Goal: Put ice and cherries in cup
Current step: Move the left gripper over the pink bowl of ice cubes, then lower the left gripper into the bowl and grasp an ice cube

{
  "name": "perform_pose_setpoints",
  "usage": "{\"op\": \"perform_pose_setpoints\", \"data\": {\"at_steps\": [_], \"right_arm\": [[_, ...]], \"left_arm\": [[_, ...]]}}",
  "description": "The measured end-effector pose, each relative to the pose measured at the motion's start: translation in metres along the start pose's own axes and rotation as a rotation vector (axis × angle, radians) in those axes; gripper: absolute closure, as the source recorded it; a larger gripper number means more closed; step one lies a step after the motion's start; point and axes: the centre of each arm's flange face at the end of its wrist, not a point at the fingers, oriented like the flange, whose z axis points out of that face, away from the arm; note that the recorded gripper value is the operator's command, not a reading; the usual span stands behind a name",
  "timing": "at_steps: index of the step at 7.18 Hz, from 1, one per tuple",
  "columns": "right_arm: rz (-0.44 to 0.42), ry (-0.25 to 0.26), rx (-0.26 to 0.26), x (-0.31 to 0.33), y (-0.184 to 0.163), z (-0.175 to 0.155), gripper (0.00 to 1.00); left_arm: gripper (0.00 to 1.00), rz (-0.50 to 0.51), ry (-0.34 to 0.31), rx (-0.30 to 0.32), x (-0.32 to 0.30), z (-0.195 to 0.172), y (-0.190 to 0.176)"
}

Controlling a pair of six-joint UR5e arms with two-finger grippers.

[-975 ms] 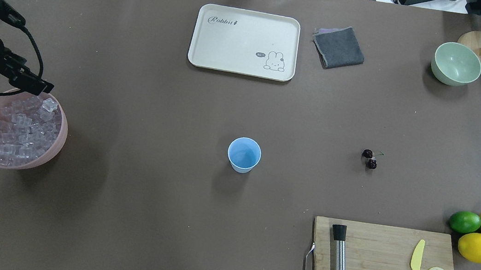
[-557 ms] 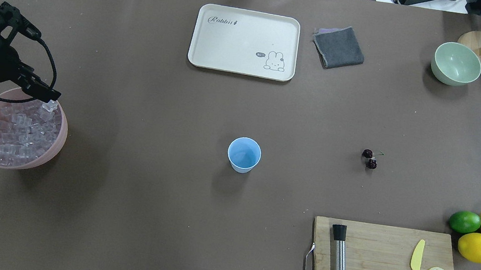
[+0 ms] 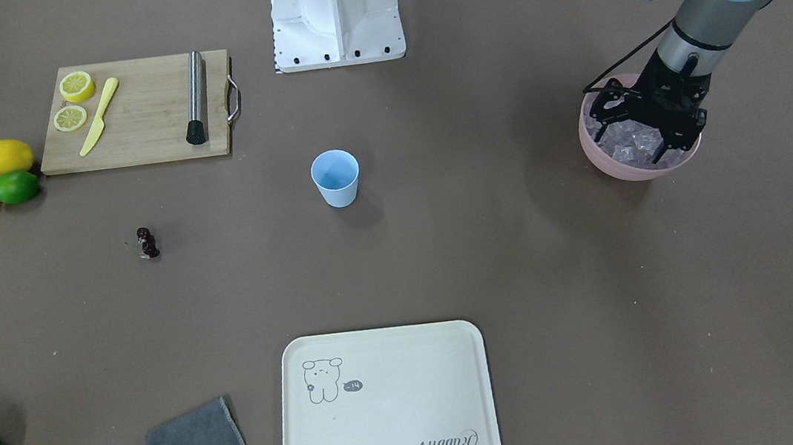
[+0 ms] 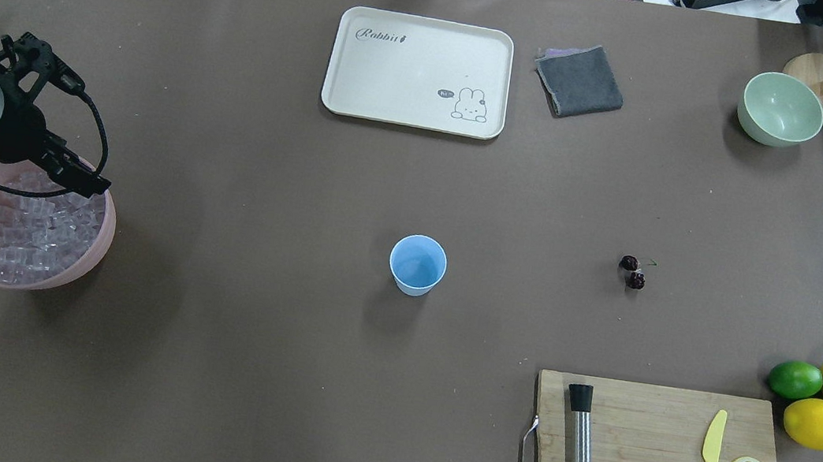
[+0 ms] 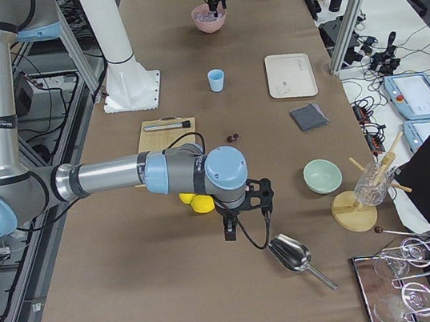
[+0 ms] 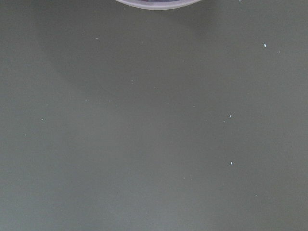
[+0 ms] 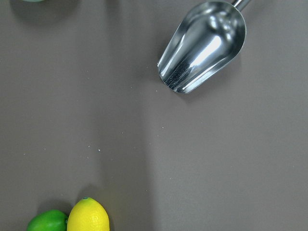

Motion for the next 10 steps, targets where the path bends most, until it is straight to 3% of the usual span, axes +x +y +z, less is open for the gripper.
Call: {"op": "perform_pose_setpoints", "data": {"at_steps": [4, 6, 8, 9, 10], "right_arm": [[-0.001, -0.003, 0.001, -0.001, 0.0, -0.001, 0.0], [-0.004, -0.005, 0.004, -0.003, 0.0, -0.002, 0.0], [-0.005, -0.005, 0.005, -0.004, 0.0, -0.003, 0.0], [-0.007, -0.005, 0.007, -0.005, 0.0, -0.003, 0.0], [-0.008, -0.005, 0.009, -0.005, 0.0, -0.004, 0.0]], "left_arm": [[0.13, -0.01, -0.008, -0.031, -0.007, 0.014, 0.008], [0.38, -0.011, -0.007, -0.03, -0.007, 0.013, 0.01], [0.72, -0.014, -0.008, -0.03, -0.007, 0.008, 0.016], [0.84, -0.015, -0.008, -0.03, -0.007, 0.005, 0.02], [0.84, -0.014, -0.005, -0.027, -0.006, 0.001, 0.022]]}}
